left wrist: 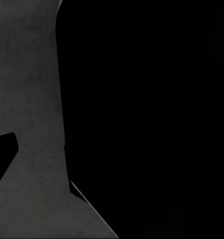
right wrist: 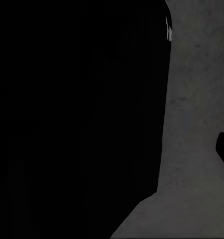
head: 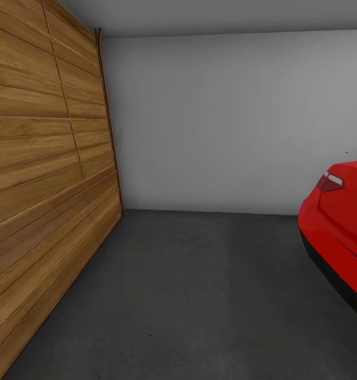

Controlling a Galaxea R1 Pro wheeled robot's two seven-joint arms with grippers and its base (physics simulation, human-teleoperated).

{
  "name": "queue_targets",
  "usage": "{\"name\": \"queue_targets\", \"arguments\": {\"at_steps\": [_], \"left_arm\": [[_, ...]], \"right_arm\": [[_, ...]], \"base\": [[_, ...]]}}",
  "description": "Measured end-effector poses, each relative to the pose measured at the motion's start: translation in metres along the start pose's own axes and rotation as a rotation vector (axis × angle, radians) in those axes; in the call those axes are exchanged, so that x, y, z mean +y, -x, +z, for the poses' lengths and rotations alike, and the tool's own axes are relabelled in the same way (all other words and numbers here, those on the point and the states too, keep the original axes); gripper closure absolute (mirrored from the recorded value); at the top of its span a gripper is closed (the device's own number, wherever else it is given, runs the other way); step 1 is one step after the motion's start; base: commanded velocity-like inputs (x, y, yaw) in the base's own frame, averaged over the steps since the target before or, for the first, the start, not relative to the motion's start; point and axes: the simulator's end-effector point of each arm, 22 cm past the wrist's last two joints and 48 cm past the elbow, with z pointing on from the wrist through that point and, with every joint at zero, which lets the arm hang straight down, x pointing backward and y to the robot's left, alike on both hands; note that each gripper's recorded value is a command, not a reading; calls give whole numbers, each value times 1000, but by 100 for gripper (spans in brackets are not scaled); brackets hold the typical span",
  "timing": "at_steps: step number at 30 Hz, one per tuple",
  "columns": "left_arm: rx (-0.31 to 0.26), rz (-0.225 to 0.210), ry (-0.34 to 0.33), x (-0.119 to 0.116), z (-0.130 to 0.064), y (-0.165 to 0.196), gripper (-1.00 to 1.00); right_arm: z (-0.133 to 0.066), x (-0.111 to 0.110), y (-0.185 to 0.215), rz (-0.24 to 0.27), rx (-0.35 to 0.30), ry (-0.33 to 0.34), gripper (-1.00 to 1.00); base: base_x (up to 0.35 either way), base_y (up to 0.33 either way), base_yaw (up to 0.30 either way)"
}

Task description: Move the two storage containers from the living room to the garage. In the garage, place one container on the floor and stack the other container on top of it (either order is fine).

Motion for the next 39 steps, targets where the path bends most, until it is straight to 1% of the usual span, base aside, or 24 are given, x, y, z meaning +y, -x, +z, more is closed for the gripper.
{"name": "queue_targets", "arguments": {"at_steps": [1, 3, 7, 14, 19, 30, 33, 39], "left_arm": [[0, 0, 0, 0, 0, 0, -100], [-3, -16, -18, -10, 0, 4, -100], [-5, -21, -20, -12, 0, 4, -100], [-68, -51, -23, -14, -1, 28, -100], [-73, -53, -24, -15, -1, 30, -100], [-75, -51, -23, -15, -1, 31, -100], [-77, -48, -24, -15, -1, 32, -100], [-81, -35, 1, 3, -1, 33, -100]], "right_arm": [[0, 0, 0, 0, 0, 0, -100], [0, -4, -2, -14, 2, -4, -100], [0, -5, -1, -13, 1, -5, -100], [0, -11, 0, -13, 0, -14, -100], [0, -10, 0, -10, -2, -13, -100], [0, -12, 1, 1, -6, -16, -100], [0, -13, 5, 7, -26, -17, -100], [0, -14, 8, 11, -39, -19, -100]], "base": [[0, 0, 0], [0, 0, 0], [0, 0, 0], [0, 0, 0], [0, 0, -53], [0, 0, -267], [0, 0, -291], [0, 0, -291]]}}
